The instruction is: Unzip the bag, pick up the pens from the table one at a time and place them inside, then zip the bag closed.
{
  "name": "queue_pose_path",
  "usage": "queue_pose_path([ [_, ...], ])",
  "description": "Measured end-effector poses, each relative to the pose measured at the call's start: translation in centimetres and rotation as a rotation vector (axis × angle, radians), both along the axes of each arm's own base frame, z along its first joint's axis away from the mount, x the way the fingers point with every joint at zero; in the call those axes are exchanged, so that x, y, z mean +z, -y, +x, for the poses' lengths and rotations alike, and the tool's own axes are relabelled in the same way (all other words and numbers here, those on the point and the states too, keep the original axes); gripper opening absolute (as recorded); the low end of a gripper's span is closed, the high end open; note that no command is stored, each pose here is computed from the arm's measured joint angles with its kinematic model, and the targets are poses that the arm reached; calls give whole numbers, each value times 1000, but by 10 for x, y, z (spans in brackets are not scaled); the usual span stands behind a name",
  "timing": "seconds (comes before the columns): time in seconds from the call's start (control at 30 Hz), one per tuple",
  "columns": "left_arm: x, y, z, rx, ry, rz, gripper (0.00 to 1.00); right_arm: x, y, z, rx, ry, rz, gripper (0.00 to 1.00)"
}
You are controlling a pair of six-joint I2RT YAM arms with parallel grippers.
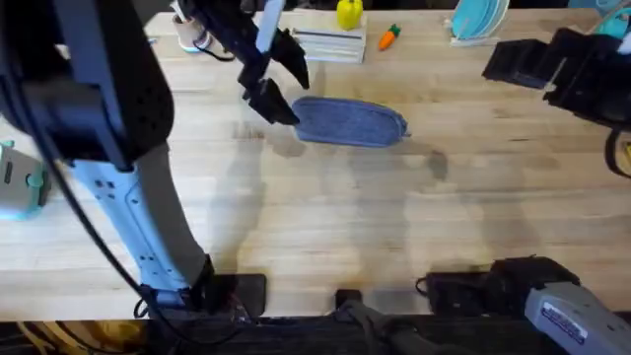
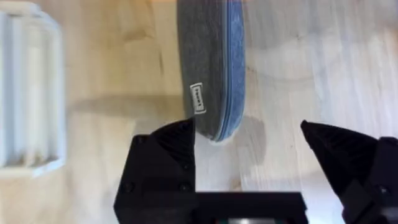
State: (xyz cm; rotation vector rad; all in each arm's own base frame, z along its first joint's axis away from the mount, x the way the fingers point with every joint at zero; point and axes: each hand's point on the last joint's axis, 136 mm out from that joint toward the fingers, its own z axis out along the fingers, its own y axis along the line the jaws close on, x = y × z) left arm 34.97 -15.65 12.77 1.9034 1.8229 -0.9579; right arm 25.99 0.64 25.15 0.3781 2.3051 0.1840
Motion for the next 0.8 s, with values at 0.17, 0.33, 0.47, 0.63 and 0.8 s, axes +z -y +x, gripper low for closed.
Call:
queue_pose_path([
  [0.17,58,-16,4,44,160,22,997,13,0,-8,32,56,-35,995],
  [0.33,120,-32,-6,154,297,54,997,15,0,-9,45,66,-49,995],
  [0.47,151,-44,-28,270,311,115,997,15,0,-9,47,66,-52,995],
  [0.63,169,-66,-54,437,286,240,996,15,0,-9,48,66,-52,995],
  [0.8,179,-87,-83,616,225,347,996,15,0,-10,48,66,-52,995],
])
